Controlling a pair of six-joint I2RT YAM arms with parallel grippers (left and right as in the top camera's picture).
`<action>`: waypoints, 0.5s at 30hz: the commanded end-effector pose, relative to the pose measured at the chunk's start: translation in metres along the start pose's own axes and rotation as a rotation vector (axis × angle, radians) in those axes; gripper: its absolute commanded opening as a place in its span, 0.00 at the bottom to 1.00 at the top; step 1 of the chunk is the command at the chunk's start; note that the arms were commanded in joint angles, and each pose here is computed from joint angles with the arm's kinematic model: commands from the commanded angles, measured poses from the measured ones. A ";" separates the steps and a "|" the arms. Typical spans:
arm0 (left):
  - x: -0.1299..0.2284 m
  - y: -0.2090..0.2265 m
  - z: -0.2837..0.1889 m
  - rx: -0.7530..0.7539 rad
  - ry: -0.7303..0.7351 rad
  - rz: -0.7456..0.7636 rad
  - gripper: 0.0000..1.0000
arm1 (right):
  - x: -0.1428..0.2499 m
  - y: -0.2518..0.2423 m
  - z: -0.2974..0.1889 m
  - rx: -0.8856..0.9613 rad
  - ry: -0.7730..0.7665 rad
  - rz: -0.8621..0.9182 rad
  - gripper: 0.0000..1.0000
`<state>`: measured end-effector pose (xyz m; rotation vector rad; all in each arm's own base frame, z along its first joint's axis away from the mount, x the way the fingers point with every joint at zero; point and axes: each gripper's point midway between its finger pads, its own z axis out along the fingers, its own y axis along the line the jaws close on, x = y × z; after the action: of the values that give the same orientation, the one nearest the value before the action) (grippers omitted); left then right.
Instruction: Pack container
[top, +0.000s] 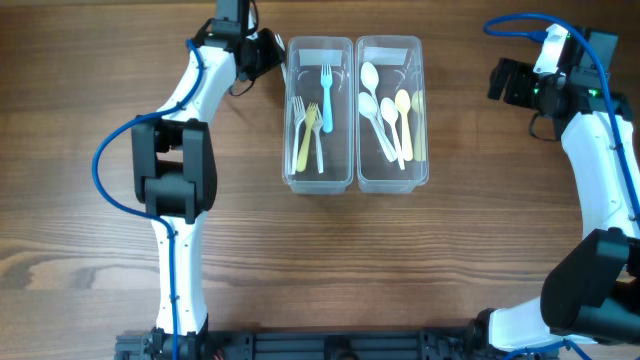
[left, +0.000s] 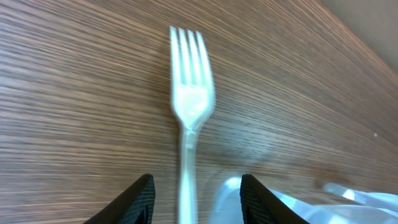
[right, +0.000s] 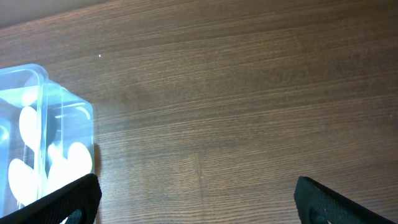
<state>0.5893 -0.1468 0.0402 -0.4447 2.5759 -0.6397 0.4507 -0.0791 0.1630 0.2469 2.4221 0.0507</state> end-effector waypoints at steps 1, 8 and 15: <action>-0.007 -0.013 -0.012 -0.001 -0.046 -0.040 0.44 | -0.009 0.002 -0.007 0.003 -0.029 -0.016 1.00; -0.016 -0.010 -0.013 -0.028 -0.093 -0.037 0.44 | -0.009 0.002 -0.007 0.003 -0.029 -0.016 1.00; -0.018 0.000 -0.002 -0.057 -0.113 -0.039 0.44 | -0.009 0.002 -0.007 0.003 -0.029 -0.015 1.00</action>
<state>0.6010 -0.1427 0.0438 -0.5172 2.5112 -0.5632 0.4507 -0.0791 0.1630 0.2469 2.4221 0.0507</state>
